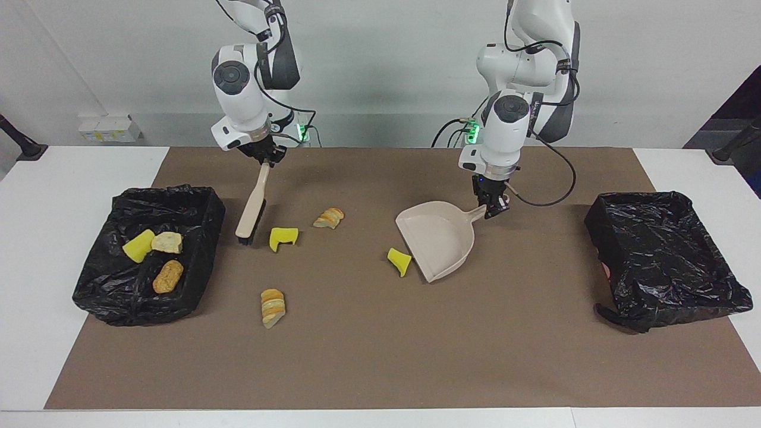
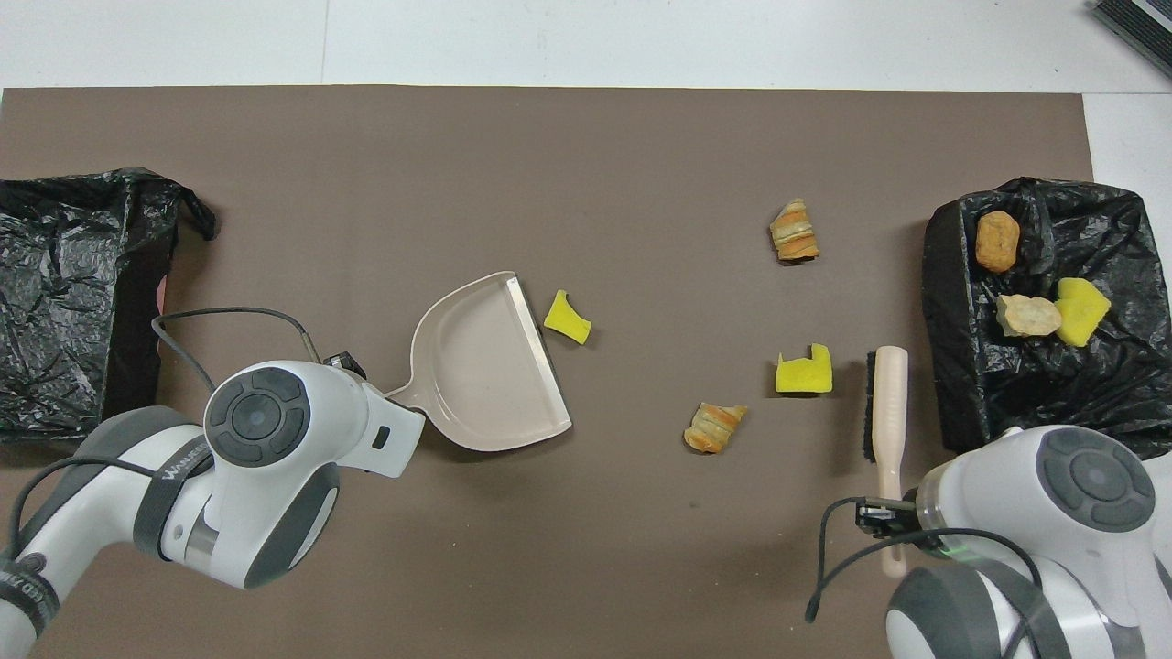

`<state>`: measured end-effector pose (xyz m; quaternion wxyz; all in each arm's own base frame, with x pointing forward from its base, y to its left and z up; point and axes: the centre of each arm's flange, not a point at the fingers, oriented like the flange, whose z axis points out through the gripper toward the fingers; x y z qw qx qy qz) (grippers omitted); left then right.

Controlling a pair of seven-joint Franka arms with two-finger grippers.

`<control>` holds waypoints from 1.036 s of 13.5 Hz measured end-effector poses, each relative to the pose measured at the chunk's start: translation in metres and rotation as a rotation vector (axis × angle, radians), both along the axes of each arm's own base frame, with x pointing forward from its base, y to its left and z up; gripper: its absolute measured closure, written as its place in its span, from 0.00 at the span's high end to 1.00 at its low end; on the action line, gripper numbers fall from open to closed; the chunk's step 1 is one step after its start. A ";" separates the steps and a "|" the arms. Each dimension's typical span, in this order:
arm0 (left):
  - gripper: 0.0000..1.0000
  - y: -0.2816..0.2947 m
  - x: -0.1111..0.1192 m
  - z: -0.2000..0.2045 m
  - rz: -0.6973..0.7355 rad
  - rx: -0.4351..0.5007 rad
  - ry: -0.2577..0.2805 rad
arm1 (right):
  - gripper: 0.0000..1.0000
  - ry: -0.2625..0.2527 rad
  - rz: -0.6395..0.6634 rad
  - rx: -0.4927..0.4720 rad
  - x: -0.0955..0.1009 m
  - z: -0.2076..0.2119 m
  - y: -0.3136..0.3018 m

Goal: Sweep and dump trash in bin
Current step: 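Move the brush with the right gripper to the farther sponge pieces, then sweep sponge and bread pieces toward the dustpan with the right gripper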

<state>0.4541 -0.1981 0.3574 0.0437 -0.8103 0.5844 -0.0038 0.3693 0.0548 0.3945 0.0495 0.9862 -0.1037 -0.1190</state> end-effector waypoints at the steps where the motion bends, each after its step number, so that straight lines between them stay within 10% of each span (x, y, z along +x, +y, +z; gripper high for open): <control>1: 0.31 0.000 0.000 0.000 0.000 0.000 0.000 | 0.26 -0.002 -0.008 -0.005 -0.005 -0.001 0.001; 9: 0.31 0.000 0.001 0.000 0.020 -0.004 -0.006 | 0.26 -0.077 -0.081 0.021 -0.016 -0.041 0.117; 14: 0.31 0.000 0.001 0.000 0.036 -0.005 -0.007 | 0.26 -0.100 -0.097 0.116 0.047 -0.037 0.171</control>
